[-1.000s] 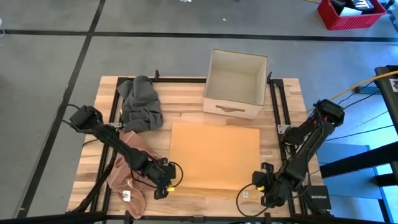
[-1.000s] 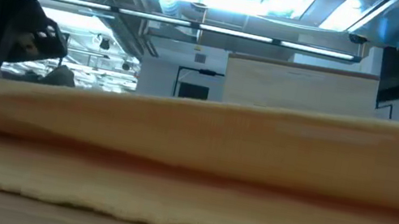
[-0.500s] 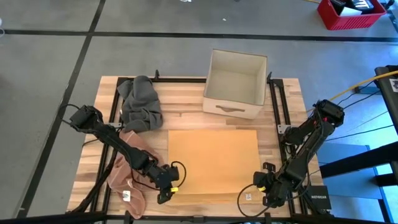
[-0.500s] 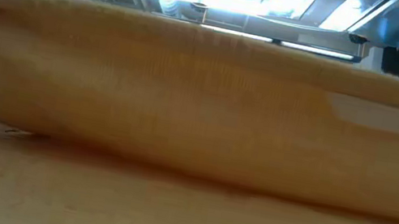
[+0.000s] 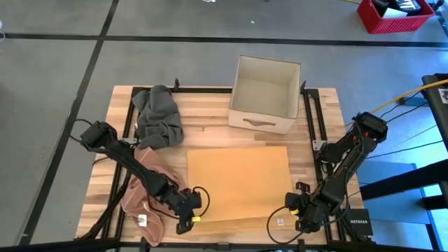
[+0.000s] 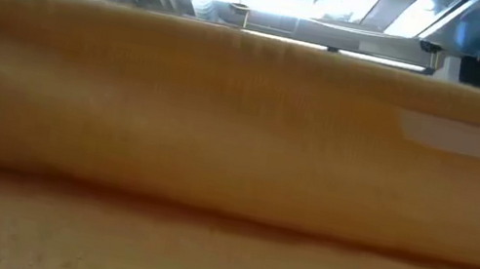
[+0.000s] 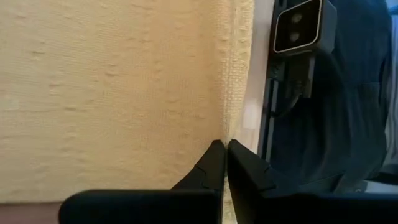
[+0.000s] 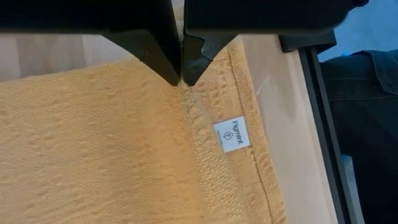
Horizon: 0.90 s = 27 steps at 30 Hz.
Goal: Fold towel
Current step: Fold the yellow towel
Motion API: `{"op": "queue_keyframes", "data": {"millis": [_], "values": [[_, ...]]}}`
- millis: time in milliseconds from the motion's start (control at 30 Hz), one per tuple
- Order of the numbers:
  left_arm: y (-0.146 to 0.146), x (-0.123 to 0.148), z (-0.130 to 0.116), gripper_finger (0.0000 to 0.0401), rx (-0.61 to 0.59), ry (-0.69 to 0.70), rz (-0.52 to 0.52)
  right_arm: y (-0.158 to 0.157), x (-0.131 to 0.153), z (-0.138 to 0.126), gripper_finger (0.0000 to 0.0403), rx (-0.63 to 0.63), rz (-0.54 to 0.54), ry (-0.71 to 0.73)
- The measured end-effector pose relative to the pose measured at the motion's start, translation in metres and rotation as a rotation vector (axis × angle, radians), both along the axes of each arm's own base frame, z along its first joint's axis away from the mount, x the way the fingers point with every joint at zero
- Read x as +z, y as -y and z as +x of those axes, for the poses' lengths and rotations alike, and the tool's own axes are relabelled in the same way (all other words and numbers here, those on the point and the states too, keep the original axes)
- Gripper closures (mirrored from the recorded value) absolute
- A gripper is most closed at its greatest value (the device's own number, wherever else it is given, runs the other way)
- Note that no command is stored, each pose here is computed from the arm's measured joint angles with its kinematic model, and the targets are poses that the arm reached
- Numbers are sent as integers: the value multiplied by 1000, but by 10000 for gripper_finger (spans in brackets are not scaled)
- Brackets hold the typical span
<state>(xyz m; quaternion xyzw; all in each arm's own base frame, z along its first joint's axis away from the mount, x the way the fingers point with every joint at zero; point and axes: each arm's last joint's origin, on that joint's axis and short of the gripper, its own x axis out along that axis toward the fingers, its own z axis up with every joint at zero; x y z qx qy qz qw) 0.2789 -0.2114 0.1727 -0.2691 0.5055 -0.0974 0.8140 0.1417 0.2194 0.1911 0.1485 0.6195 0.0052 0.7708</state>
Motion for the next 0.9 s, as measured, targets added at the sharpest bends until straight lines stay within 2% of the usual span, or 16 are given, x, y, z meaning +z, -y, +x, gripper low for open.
{"op": "queue_keyframes", "data": {"millis": [200,467,800,900], "values": [[6,-18,3,397,-21,-49,-22,0,0,0,393,-1,-1,3],[7,-18,3,398,-34,-49,-33,-1,0,0,393,9,17,-16],[11,-4,3,397,-68,-31,-92,-14,13,-2,393,55,198,35],[15,-8,1,397,-61,-45,-84,-21,7,-4,393,73,189,35]]}}
